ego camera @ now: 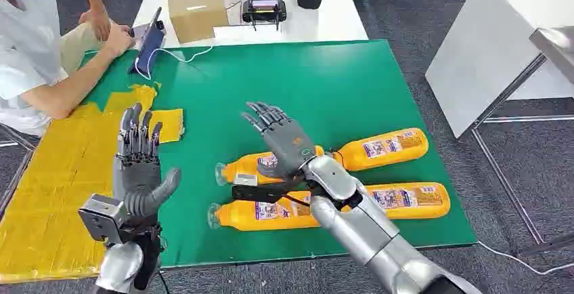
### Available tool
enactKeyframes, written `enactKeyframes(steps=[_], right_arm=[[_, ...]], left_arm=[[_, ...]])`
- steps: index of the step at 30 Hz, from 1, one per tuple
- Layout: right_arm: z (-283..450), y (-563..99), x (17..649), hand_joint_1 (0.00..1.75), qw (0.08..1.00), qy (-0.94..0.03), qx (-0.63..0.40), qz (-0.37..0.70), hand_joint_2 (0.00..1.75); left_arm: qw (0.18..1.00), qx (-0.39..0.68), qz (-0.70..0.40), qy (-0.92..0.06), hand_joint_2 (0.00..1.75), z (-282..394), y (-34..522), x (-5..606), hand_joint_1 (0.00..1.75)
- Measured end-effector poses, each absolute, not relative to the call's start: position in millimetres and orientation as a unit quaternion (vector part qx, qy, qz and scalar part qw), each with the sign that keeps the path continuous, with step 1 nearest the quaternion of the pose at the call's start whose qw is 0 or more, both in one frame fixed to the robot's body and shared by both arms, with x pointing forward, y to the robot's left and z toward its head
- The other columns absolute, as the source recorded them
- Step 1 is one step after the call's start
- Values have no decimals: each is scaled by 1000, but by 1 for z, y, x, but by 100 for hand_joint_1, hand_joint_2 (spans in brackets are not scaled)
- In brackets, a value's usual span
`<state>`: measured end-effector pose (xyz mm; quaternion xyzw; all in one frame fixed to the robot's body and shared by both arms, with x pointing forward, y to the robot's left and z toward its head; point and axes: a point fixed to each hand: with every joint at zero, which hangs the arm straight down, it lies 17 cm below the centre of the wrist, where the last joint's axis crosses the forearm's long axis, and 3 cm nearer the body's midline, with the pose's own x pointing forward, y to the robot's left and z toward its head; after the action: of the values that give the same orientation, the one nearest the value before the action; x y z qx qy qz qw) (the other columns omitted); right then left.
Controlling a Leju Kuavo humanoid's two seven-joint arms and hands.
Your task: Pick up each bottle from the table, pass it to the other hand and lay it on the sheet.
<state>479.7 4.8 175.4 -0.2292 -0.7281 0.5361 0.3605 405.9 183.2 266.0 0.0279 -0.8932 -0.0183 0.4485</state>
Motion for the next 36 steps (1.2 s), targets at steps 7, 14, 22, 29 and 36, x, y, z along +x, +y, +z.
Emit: enactKeyframes(steps=[7,14,22,29,36], right_arm=[[124,-11,507,0,419,-676,-218,566,175],[79,-35,515,0,456,-629,-224,588,175],[55,-49,515,0,480,-596,-229,601,175],[29,-65,511,0,500,-559,-241,616,175],[14,-76,509,0,512,-537,-244,624,175]], left_arm=[[453,6,-16,-891,175,266,173,416,0],[459,-3,-21,-888,175,262,166,423,0],[463,-9,-24,-886,175,259,160,425,0],[463,-16,-25,-886,175,260,155,428,0],[468,-23,-28,-883,175,256,148,428,0]])
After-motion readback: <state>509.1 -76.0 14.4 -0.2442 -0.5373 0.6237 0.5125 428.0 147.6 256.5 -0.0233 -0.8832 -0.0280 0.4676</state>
